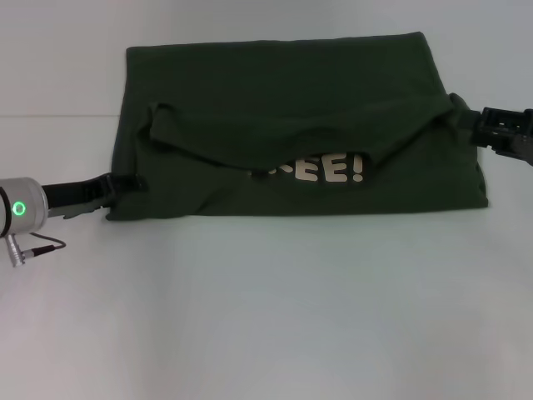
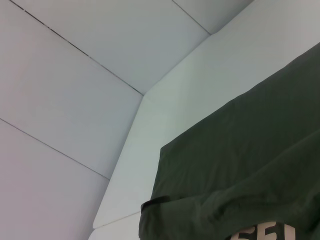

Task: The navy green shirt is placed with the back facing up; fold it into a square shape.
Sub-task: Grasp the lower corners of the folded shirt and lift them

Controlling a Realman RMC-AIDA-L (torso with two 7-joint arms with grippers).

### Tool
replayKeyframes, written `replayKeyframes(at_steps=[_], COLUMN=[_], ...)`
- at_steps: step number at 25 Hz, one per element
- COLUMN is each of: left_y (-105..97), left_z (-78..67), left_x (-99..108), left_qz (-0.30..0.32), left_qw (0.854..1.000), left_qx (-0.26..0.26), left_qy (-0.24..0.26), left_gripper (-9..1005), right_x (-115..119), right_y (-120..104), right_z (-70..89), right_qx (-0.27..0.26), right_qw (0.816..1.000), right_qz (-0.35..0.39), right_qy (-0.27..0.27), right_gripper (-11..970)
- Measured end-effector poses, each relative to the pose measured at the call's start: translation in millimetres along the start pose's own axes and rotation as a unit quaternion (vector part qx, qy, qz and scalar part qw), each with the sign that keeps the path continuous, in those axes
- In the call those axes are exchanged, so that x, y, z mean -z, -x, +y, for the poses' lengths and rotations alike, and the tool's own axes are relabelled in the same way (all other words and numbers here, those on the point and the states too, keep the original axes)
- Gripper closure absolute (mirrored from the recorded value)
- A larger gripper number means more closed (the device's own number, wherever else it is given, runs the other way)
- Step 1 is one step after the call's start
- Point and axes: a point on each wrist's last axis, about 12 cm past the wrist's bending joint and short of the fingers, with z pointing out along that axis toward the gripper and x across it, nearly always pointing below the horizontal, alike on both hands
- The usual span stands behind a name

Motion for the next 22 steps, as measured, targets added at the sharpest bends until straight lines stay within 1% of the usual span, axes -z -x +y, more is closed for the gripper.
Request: replayKeyframes(at_steps=[4,13,17,22], left_y=[-2.8,-4.8,-1.3,-0.6], left_z=[-1.8,-6.2,-6.6,-8.4], left_x=[-2.6,-5.5,-4.2,-4.7], left_qz=[0.009,0.022,0.017,0.020], left_qw=[1.000,1.000,1.000,0.999], left_qx=[-0.005,-0.012,-0.013,-0.022], left_qy=[0.001,-0.001,0.005,0.013], left_gripper=[241,324,361,468], right_x=[1.1,4.5,5.5,6.3], right_y=[1.0,2.6,3.1,3.9], right_z=[-0.2,-0.5,-0.7,-0.2], right_qx=[-0.001,-0.008,-0.009,-0.011], right_qw=[1.000,1.000,1.000,1.000], right_qz=[-0.003,-0.011,-0.015,-0.017], right_qy=[0.000,0.005,0.006,0.009], right_gripper=[372,372,372,371])
